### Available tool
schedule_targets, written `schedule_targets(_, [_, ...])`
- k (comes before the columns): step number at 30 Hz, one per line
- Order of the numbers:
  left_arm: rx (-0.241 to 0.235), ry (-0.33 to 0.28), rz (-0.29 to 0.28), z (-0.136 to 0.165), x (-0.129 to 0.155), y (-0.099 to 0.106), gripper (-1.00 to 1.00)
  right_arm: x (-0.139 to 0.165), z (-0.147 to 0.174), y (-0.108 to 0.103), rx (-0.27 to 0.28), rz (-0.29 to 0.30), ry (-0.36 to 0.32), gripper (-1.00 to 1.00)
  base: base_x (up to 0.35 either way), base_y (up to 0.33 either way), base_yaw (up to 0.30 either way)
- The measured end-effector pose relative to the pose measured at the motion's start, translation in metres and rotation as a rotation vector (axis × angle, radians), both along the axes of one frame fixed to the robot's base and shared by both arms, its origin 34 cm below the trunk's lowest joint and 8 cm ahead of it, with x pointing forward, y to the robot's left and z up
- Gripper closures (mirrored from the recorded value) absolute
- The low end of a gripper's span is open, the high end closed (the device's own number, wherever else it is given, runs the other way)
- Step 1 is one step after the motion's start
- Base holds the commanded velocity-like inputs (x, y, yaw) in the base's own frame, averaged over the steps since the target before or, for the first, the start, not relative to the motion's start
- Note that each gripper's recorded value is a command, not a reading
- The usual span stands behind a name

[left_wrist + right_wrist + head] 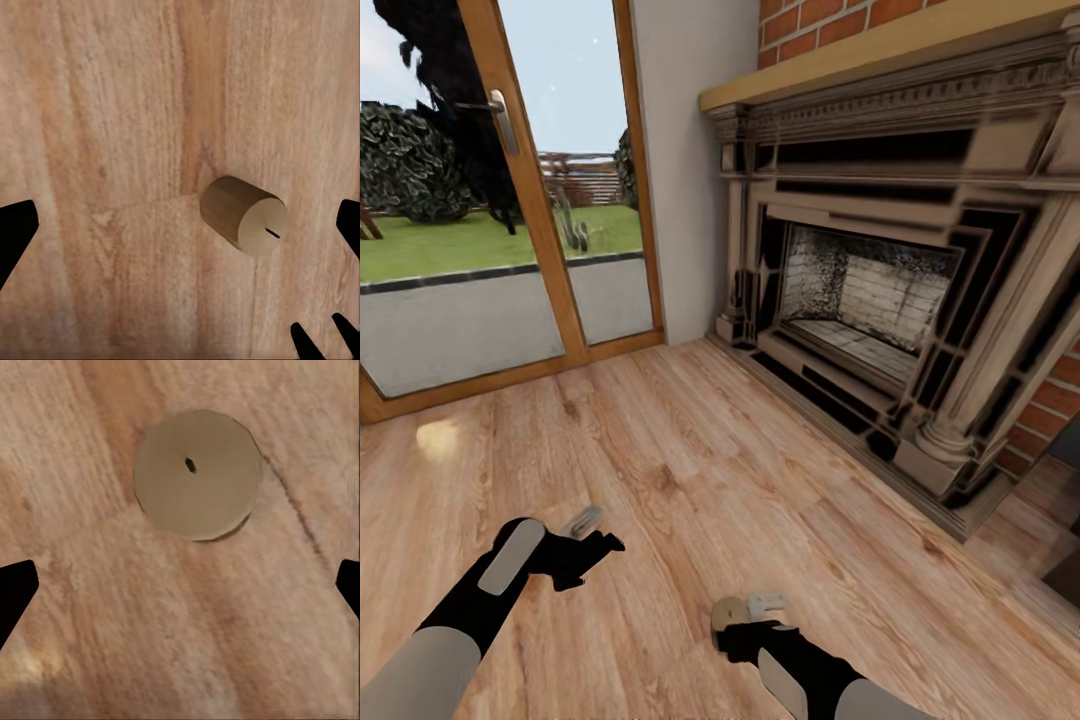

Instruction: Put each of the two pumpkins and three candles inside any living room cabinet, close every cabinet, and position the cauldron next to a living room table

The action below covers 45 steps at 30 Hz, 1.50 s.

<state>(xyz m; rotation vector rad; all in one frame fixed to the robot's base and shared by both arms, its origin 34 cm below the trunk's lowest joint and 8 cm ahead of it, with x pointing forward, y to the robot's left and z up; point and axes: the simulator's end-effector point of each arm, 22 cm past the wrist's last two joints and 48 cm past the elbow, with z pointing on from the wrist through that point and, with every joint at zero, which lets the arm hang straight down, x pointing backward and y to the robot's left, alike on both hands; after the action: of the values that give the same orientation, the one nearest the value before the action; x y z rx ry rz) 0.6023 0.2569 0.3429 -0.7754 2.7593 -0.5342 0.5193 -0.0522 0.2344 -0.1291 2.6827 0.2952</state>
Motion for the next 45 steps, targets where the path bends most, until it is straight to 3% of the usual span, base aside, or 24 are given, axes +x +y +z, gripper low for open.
schedule_targets(13, [0.037, 0.009, 0.025, -0.0017, -0.0001, 0.0088, -1.00, -0.0008, 0.0003, 0.0025, 0.013, 0.012, 0.007, -1.00, -0.069, 0.051, -0.012])
schedule_targets(26, [0.038, 0.003, 0.024, 0.0012, 0.0010, 0.0089, -1.00, -0.0009, 0.0027, 0.0056, 0.031, -0.006, 0.014, -1.00, -0.001, 0.071, -0.067])
schedule_targets(45, [0.044, 0.003, 0.020, 0.0011, 0.0008, 0.0080, -1.00, -0.0015, 0.0030, 0.0062, 0.030, -0.004, 0.016, -1.00, 0.000, 0.203, -0.015])
